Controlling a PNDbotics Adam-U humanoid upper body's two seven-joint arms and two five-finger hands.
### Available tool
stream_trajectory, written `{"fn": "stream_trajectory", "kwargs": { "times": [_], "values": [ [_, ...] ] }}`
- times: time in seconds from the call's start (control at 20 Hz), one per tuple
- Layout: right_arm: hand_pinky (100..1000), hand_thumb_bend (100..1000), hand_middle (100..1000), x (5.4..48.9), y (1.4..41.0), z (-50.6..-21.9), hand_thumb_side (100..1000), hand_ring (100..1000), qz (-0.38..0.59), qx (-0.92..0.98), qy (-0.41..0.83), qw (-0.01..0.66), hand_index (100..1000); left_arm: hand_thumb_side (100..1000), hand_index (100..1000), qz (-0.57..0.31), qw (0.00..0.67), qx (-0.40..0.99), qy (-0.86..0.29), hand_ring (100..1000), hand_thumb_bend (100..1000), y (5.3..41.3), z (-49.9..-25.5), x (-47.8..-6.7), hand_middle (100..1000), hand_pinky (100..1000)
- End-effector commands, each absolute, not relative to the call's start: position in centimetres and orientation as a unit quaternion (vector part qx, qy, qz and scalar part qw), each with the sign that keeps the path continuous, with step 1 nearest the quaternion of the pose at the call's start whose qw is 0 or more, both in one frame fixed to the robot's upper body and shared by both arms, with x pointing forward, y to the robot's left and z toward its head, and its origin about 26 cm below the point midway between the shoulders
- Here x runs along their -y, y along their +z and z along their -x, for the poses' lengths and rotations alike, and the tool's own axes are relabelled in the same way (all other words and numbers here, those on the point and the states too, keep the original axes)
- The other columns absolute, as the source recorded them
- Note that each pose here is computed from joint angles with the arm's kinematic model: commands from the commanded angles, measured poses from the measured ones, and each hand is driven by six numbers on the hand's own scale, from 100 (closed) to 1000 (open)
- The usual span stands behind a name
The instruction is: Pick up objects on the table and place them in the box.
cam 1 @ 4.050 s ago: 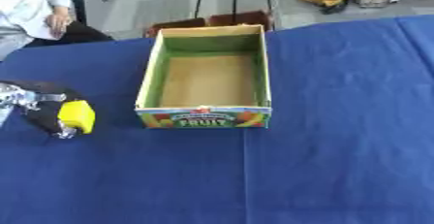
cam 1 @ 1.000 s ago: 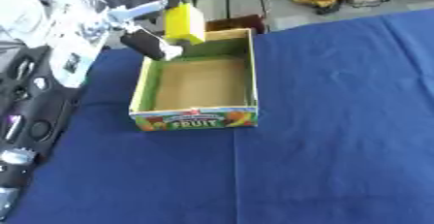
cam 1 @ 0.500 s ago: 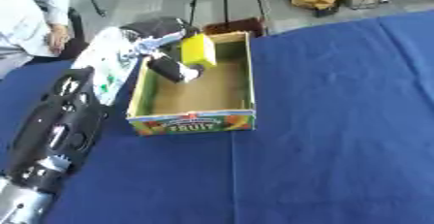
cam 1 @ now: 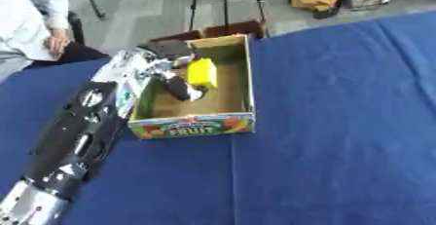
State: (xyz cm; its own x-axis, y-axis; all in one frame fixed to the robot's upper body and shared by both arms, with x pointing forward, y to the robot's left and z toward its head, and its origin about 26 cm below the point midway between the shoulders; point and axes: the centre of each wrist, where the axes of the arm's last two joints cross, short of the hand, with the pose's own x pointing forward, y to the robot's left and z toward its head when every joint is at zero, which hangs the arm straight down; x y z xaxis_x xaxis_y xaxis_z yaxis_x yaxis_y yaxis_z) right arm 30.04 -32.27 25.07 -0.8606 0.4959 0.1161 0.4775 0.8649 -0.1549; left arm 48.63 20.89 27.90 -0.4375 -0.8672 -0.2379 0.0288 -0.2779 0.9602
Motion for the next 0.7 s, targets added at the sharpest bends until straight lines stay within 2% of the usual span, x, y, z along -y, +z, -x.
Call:
{"fn": "stream_trajectory", "kwargs": {
  "times": [0.05, 0.1, 0.2, 0.3, 0.4, 0.55, 0.7],
  "values": [
    [727, 100, 580, 32.2, 25.9, -29.7, 945, 725, 0.249, 0.965, 0.061, 0.061, 789, 505, 1000, -0.441, 0.316, 0.480, -0.690, 956, 100, 29.5, -48.5, -20.8, 917, 790],
    [727, 100, 580, 32.2, 25.9, -29.7, 944, 725, 0.249, 0.965, 0.061, 0.061, 790, 521, 1000, -0.442, 0.316, 0.473, -0.694, 979, 100, 29.5, -48.5, -20.8, 947, 823],
    [727, 100, 580, 32.2, 25.9, -29.7, 946, 725, 0.249, 0.965, 0.061, 0.062, 788, 590, 1000, -0.446, 0.311, 0.466, -0.698, 1000, 223, 29.7, -48.4, -20.7, 1000, 889],
    [728, 100, 580, 32.2, 25.9, -29.7, 947, 725, 0.249, 0.965, 0.061, 0.062, 789, 642, 1000, -0.452, 0.306, 0.464, -0.698, 1000, 338, 29.9, -48.3, -20.7, 1000, 917],
    [728, 100, 580, 32.2, 25.9, -29.7, 949, 725, 0.249, 0.965, 0.061, 0.062, 789, 669, 1000, -0.462, 0.299, 0.460, -0.697, 1000, 396, 30.2, -48.2, -20.6, 1000, 932],
    [729, 100, 579, 32.2, 25.9, -29.7, 949, 726, 0.249, 0.965, 0.060, 0.063, 789, 696, 1000, -0.474, 0.289, 0.459, -0.694, 1000, 457, 30.6, -47.9, -20.4, 1000, 934],
    [729, 100, 579, 32.2, 25.9, -29.7, 951, 727, 0.249, 0.965, 0.060, 0.063, 789, 708, 1000, -0.480, 0.280, 0.462, -0.691, 1000, 466, 31.0, -47.7, -20.3, 1000, 938]
  ]
}}
